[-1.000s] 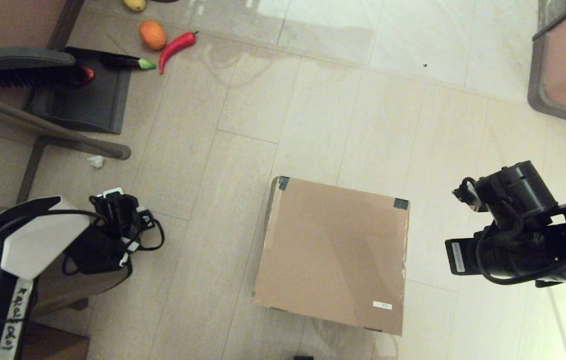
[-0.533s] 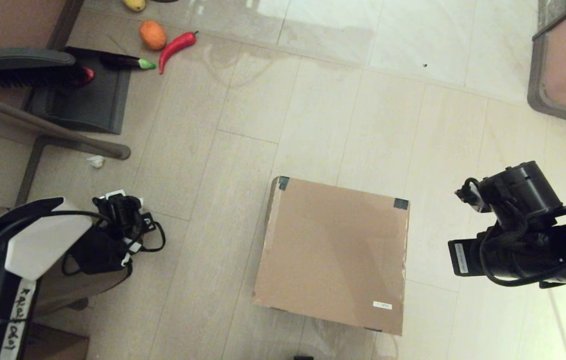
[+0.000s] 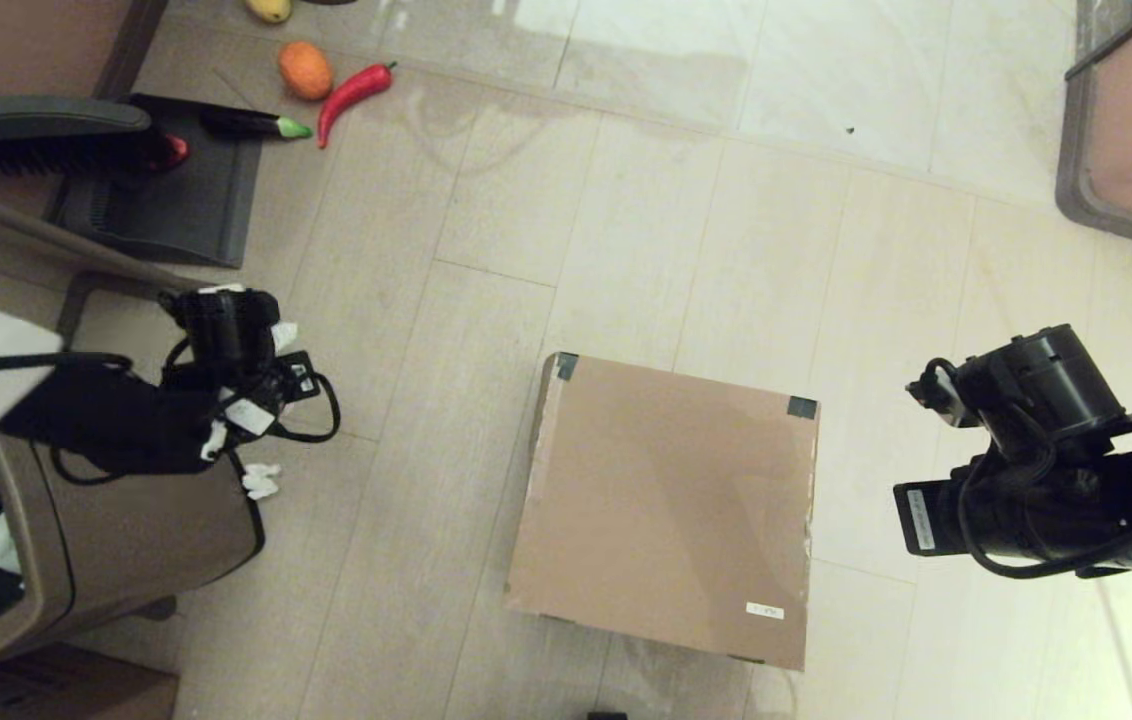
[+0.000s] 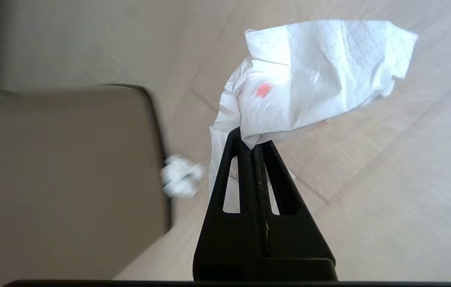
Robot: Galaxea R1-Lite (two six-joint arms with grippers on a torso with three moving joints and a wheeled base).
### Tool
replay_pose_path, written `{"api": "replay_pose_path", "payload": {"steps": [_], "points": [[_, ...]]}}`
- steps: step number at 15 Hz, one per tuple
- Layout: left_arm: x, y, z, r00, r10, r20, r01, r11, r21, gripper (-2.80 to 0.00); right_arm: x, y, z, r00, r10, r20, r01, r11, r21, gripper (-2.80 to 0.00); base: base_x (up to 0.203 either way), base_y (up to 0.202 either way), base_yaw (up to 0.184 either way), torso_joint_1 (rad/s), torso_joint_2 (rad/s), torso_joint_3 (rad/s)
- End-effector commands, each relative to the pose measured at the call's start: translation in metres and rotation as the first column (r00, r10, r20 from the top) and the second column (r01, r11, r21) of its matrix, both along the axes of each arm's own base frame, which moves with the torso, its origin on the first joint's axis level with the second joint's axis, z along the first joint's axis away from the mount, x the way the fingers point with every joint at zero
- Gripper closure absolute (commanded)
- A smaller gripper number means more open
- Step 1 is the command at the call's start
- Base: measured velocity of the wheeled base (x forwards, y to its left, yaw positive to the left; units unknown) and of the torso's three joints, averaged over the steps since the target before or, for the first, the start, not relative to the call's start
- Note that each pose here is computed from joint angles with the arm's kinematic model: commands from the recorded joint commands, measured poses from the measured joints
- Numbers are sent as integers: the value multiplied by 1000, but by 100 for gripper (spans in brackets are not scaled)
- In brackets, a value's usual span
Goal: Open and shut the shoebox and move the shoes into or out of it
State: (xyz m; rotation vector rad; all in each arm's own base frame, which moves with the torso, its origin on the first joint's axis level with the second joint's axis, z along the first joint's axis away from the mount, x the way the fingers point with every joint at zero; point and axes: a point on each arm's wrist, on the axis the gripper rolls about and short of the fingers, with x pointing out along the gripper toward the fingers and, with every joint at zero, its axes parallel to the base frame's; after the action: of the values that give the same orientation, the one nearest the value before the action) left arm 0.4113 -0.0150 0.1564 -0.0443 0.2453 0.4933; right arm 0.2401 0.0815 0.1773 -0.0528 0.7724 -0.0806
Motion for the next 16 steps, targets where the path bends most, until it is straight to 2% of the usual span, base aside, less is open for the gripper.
{"api": "replay_pose_path", "payload": {"steps": [1,4,6,10,13,16], "points": [[-63,-11,78,996,15,87,-15,1000,3,0,0,0,-1,1000,0,-4,0,1000,1,0,0,0,0,0,0,0],[-127,-6,118,993,74,92,-76,997,14,0,0,0,-2,1000,0,-7,0,1000,-2,0,0,0,0,0,0,0],[-162,11,124,987,148,67,-150,988,24,0,-1,0,-2,1000,2,-10,-2,1000,-2,0,0,0,0,0,0,0],[-182,57,101,940,340,-27,-339,940,46,0,0,0,-1,1000,6,-6,-6,1000,-4,0,0,0,0,0,0,0],[-196,87,85,900,429,-79,-427,904,40,0,-1,0,-1,1000,5,-6,-5,1000,-3,0,0,0,0,0,0,0],[-214,119,75,864,490,-114,-493,870,4,0,0,0,-1,1000,5,-7,-5,1000,-3,0,0,0,0,0,0,0]]}}
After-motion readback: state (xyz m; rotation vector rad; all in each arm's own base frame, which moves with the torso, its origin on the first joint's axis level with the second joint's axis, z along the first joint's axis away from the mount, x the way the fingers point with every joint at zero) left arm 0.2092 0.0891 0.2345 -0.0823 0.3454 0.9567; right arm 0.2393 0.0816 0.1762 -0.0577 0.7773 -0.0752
